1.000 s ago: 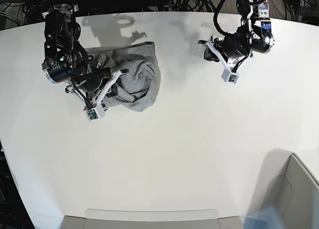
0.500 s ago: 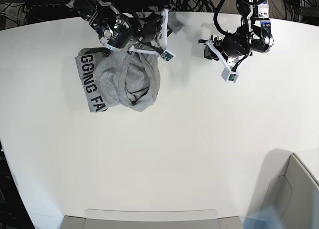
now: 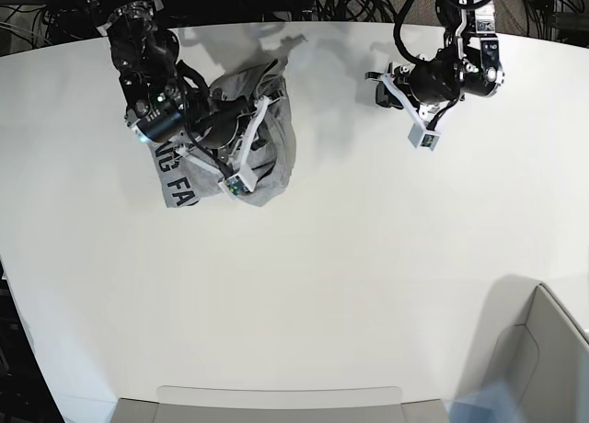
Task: Fold the T-shirt properly
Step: 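Press and tuck the bundled shirt with the right gripper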
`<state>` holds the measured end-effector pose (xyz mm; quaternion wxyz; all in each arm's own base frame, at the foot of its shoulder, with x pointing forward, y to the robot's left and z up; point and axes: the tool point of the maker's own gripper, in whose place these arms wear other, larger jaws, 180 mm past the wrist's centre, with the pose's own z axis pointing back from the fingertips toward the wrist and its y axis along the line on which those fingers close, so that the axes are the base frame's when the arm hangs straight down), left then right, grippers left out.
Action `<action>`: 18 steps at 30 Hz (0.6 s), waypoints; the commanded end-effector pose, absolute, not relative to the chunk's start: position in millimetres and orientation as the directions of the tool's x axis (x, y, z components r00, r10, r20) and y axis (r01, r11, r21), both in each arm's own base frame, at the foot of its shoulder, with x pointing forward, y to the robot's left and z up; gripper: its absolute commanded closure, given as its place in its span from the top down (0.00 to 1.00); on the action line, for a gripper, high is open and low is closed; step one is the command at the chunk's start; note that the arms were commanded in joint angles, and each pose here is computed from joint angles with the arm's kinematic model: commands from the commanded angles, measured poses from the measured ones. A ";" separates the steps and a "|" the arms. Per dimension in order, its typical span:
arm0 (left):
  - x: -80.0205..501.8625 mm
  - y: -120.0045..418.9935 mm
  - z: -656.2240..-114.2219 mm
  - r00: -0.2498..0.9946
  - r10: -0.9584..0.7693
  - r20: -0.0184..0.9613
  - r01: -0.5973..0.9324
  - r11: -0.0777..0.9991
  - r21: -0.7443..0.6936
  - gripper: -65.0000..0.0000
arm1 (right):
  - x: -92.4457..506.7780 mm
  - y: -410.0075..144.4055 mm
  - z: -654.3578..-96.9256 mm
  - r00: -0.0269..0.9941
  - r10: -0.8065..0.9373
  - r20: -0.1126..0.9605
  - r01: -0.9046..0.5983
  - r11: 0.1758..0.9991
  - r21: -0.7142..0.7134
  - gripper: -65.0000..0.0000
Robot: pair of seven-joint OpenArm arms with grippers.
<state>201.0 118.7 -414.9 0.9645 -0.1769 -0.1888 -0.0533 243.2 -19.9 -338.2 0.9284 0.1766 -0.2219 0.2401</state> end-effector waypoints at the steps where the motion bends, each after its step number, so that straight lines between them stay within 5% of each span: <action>1: 207.8 118.7 -408.9 0.911 -0.037 0.411 0.182 0.930 -0.320 0.21 | 251.4 -19.2 -335.2 0.785 0.354 0.508 -0.517 0.826 0.224 0.00; 7: 216.3 118.7 -404.7 0.903 -0.036 0.429 0.188 0.930 -0.316 0.21 | 278.4 -3.7 -353.2 0.824 0.334 0.457 -0.483 0.836 0.261 0.00; 18: 216.9 118.2 -404.4 0.902 -0.035 0.430 0.188 0.930 -0.317 0.21 | 285.8 68.6 -357.9 0.733 0.522 0.436 -0.652 0.722 0.232 0.00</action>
